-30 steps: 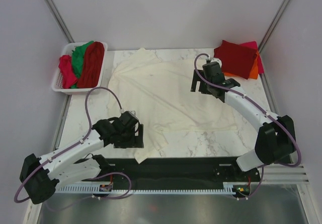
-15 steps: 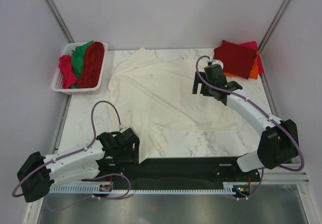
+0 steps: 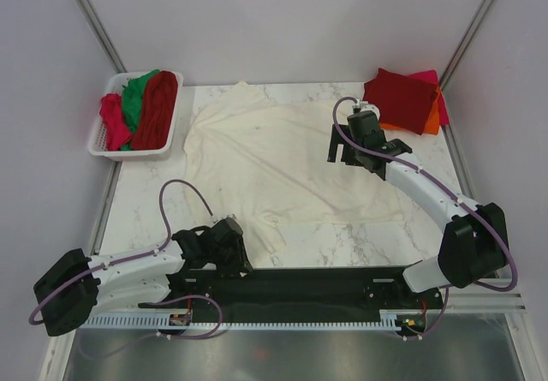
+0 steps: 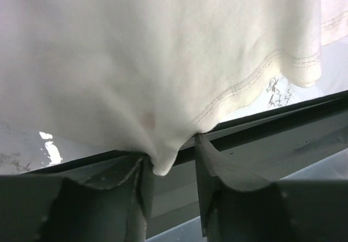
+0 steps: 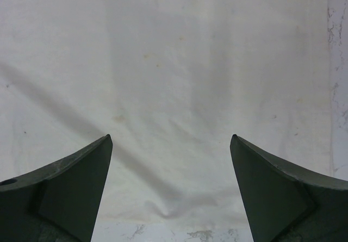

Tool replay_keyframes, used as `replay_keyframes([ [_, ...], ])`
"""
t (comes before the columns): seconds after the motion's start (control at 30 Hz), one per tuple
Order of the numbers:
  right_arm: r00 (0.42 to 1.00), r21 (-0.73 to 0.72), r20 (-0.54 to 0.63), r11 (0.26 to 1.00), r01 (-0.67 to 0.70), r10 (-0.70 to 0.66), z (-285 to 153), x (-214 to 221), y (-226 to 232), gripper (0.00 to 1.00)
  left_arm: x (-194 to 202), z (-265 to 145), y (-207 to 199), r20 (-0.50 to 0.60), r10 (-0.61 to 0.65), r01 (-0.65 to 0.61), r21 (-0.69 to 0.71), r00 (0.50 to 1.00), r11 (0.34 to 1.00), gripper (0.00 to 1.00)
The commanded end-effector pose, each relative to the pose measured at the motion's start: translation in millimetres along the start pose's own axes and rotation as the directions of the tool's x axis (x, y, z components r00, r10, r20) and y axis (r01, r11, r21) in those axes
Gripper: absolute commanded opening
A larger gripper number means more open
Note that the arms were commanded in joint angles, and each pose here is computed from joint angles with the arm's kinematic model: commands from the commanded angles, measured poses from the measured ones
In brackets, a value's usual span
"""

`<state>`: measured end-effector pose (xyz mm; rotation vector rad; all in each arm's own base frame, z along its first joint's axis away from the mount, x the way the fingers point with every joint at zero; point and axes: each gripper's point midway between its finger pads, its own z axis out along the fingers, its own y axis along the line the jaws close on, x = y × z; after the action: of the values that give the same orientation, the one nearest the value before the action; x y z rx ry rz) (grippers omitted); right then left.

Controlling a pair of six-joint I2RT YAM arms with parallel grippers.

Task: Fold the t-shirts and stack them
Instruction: Fold the tshirt

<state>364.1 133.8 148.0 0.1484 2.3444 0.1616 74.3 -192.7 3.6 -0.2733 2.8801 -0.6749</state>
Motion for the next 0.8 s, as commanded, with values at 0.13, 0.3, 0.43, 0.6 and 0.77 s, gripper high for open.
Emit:
replay_keyframes([
  [0.13, 1.0, 0.008, 0.029, 1.0, 0.011, -0.011, -5, -7, -1, 0.98, -40, -7, -36, 0.177, -0.003, -0.015, 0.098, 0.984, 0.995, 0.03],
  [0.3, 0.999, 0.091, 0.036, 0.996, -0.009, 0.006, -17, 2, -20, 0.98, -73, -81, -124, 0.294, -0.047, -0.068, 0.368, 0.955, 0.927, 0.03],
  [0.43, 0.988, 0.286, 0.091, 0.947, -0.145, 0.123, -35, 42, -74, 0.98, -128, -131, -125, 0.552, -0.148, -0.051, 0.33, 0.821, 0.942, 0.02],
  [0.6, 0.949, 0.301, 0.123, 0.9, -0.315, 0.291, -53, 81, -114, 0.98, -78, -111, -5, 0.411, 0.046, -0.007, -0.097, 0.911, 0.995, 0.02],
  [0.77, 0.91, 0.334, 0.051, 0.852, -0.404, 0.412, -39, 104, -146, 0.98, -77, -114, -7, 0.416, 0.041, -0.01, -0.076, 0.908, 0.997, 0.02],
])
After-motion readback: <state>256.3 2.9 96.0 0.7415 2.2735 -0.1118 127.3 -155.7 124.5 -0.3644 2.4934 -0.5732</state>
